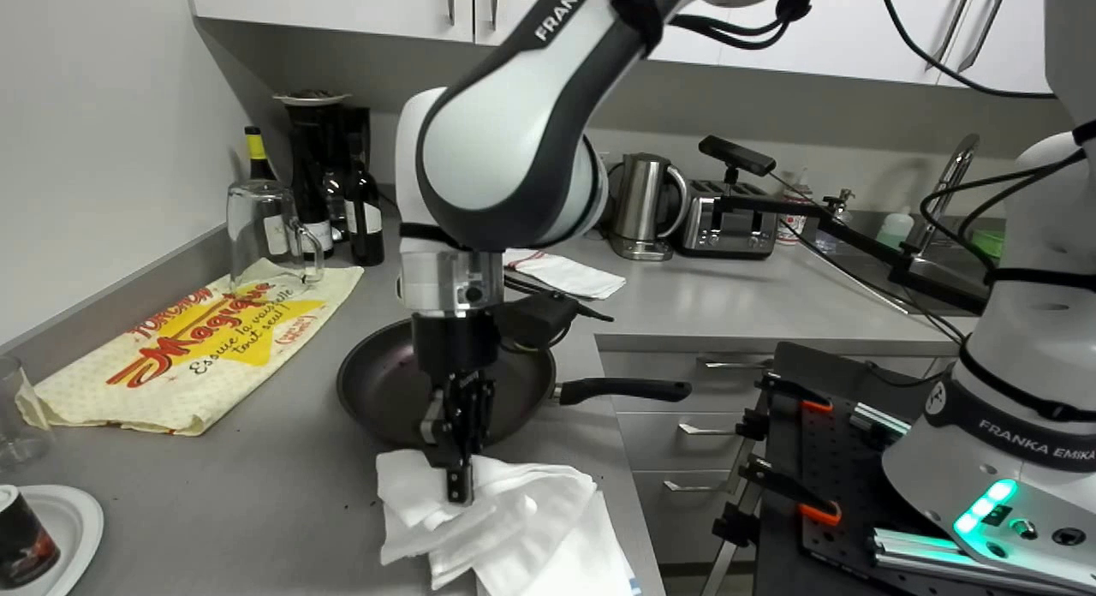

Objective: Use one white and blue towel to wipe the black pan.

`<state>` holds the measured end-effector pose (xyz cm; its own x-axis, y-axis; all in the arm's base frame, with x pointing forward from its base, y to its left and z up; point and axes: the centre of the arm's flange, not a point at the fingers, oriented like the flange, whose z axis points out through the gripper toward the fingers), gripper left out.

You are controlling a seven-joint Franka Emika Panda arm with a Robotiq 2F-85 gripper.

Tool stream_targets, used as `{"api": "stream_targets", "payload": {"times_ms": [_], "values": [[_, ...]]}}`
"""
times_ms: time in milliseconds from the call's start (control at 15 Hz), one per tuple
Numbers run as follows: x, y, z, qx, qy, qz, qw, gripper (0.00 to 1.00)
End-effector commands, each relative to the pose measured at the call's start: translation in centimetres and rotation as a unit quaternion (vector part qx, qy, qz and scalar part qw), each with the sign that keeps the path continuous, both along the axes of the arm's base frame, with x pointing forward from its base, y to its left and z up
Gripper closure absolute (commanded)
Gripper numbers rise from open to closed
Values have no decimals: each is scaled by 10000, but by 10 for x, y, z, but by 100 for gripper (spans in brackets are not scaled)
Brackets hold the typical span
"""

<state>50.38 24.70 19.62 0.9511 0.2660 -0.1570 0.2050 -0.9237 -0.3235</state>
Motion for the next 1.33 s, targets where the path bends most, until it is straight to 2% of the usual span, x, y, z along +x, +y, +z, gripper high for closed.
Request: {"api": "stream_targets", "payload": {"times_ms": [0, 333, 733, 1000, 1067, 1133, 1267], "values": [[-28, 24, -17, -454, -203, 358, 9981, 96], [-31, 53, -15, -634, -518, 652, 9945, 96], [-12, 61, -1, -862, -1277, 843, 9845, 96], [-5, 58, 1, -858, -1369, 767, 9839, 96], [-7, 58, 4, -804, -1245, 785, 9858, 58], [-9, 58, 7, -752, -1192, 811, 9867, 57], [-18, 63, 14, -642, -1179, 916, 9867, 44]]}}
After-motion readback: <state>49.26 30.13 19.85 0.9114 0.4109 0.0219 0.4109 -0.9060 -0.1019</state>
